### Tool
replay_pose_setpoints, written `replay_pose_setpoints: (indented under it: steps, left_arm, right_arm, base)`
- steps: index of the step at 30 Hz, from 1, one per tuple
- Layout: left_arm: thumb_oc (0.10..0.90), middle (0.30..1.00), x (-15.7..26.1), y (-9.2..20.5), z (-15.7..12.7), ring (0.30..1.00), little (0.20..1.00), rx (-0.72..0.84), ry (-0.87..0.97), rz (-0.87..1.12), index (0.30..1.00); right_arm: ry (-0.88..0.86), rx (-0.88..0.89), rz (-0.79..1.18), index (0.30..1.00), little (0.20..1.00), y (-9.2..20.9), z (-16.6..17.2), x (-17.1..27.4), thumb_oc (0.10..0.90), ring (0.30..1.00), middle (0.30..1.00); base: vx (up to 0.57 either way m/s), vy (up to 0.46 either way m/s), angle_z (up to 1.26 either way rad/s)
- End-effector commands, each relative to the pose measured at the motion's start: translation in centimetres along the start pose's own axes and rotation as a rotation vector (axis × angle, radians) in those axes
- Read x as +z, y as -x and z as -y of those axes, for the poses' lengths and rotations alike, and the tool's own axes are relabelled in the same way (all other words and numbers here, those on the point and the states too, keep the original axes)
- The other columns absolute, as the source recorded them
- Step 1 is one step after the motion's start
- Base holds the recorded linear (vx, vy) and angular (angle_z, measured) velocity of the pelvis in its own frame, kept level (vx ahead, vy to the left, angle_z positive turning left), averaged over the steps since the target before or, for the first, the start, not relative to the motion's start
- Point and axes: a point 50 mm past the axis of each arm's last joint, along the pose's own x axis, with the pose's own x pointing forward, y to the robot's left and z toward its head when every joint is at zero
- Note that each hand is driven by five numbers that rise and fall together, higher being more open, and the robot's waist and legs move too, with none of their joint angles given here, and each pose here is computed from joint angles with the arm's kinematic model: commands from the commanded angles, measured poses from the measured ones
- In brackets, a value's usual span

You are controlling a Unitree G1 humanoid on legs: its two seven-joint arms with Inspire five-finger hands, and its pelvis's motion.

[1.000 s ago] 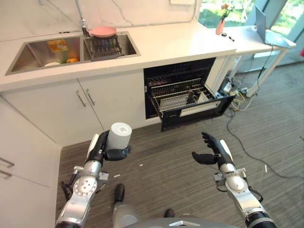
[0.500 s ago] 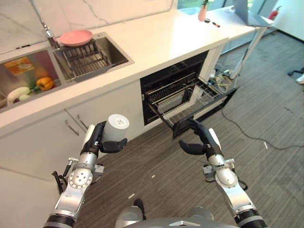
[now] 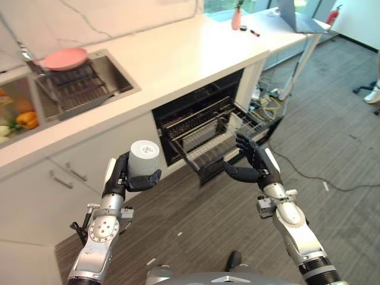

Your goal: Place the dishes in the dishwasher.

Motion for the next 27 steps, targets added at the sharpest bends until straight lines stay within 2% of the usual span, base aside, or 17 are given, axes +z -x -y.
replay_pose_setpoints:
  steps: [1, 5, 10, 15, 18, 27]
  left_arm:
    - [0.4, 0.3, 7.2, -2.0, -1.2, 0.3, 0.3, 0.043, 0.055, 0.388, 0.3]
    - [0.4, 0.3, 7.6, -2.3, -1.0, 0.3, 0.3, 0.045, 0.087, 0.404, 0.3]
    - [0.4, 0.3, 7.6, -2.1, -1.0, 0.3, 0.3, 0.04, 0.07, 0.404, 0.3]
    - [0.4, 0.3, 7.5, -2.1, -0.7, 0.3, 0.3, 0.027, 0.059, 0.401, 0.3]
    - [0.4, 0.3, 7.2, -2.2, 0.1, 0.3, 0.3, -0.032, 0.092, 0.378, 0.3]
    - [0.4, 0.3, 7.2, -3.0, -0.1, 0.3, 0.3, -0.069, 0.066, 0.358, 0.3]
  right_arm:
    - [-0.049, -0.013, 0.271, 0.9, 0.9, -1.1, 0.9, 5.2, 0.8, 0.9, 0.9]
    - [-0.051, -0.022, 0.262, 0.9, 0.9, -1.1, 1.4, 5.1, 0.8, 0.9, 0.9]
    - [-0.072, -0.02, 0.257, 0.9, 0.9, -1.2, 1.3, 5.0, 0.8, 0.9, 0.9]
    - [-0.082, -0.021, 0.25, 0.9, 0.9, -1.2, 0.9, 4.7, 0.8, 0.9, 0.9]
    - [-0.1, -0.005, 0.238, 0.9, 0.9, -1.0, 0.6, 4.5, 0.8, 0.9, 0.9]
    - [-0.283, 0.143, 0.319, 0.9, 0.9, -0.7, -2.1, 6.5, 0.8, 0.9, 0.9]
  base:
    - [-0.01, -0.211, -0.26]
    - [0.09, -0.165, 0.11]
    - [0.12, 0.09, 0.09]
    - [0.12, 0.188, -0.27]
    - [0.12, 0.276, -0.07]
    - [0.06, 0.298, -0.06]
